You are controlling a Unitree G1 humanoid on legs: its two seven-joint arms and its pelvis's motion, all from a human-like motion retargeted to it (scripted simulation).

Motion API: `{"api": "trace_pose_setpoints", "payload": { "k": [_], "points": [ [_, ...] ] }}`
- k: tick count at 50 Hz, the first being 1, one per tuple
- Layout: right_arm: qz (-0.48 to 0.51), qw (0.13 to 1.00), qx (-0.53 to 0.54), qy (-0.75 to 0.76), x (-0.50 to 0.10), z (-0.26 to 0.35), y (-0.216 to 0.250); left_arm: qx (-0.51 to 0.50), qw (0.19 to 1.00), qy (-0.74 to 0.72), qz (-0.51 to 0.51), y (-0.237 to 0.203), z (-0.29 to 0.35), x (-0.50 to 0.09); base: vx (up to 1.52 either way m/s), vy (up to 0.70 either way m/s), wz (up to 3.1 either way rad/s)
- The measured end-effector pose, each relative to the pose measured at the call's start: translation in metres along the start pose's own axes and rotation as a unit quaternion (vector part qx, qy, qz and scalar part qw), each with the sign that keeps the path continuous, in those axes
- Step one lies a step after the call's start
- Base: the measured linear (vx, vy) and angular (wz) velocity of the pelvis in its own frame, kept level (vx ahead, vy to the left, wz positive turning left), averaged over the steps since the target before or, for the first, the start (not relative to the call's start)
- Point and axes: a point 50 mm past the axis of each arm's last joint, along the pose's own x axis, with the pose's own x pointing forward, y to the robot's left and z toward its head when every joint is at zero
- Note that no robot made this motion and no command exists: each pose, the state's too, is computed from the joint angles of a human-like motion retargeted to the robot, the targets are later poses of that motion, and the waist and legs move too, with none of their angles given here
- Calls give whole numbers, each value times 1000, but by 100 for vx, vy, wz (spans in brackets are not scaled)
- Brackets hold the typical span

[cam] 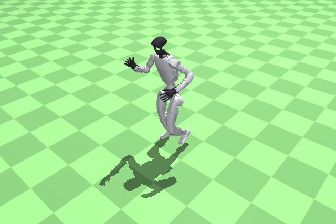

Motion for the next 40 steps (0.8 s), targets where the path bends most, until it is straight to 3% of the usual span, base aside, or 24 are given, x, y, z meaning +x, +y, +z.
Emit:
{"api": "trace_pose_setpoints", "payload": {
  "k": [4,5,7,9,10,15,19,23,26,28,30,36,40],
  "points": [
    [-66,969,128,-201,20,82,-12,-52,962,263,-54,-3,-69,-91,-18,11,-19],
    [-70,954,169,-237,15,100,-15,-58,955,282,-64,2,-70,-102,-11,14,83],
    [-64,958,112,-255,7,113,-20,-47,956,272,-102,15,-62,-103,-13,18,74],
    [-64,956,166,-233,-7,114,-19,-68,962,241,-109,24,-49,-92,-17,22,43],
    [-67,950,217,-215,-14,113,-16,-83,966,222,-100,27,-42,-84,-22,23,39],
    [-64,960,271,-18,-56,63,4,-119,989,66,-62,13,-10,-26,-30,28,55],
    [-20,958,146,246,-125,-10,18,-34,984,-177,2,1,58,65,-30,30,100],
    [96,848,87,513,-235,-41,15,8,906,-400,137,9,180,122,-12,18,113],
    [105,841,50,528,-241,-17,-14,-90,825,-515,214,24,239,100,3,9,35],
    [121,845,29,521,-229,-5,-31,-240,772,-559,184,43,250,76,8,0,-5],
    [133,851,25,507,-218,1,-36,-248,771,-569,140,46,244,63,8,-4,-17],
    [160,884,71,434,-182,-15,-9,-268,887,-376,22,12,164,58,4,-3,-60],
    [89,939,61,328,-120,-38,-10,-218,964,-149,29,3,72,50,-4,3,-78]
  ]
}}
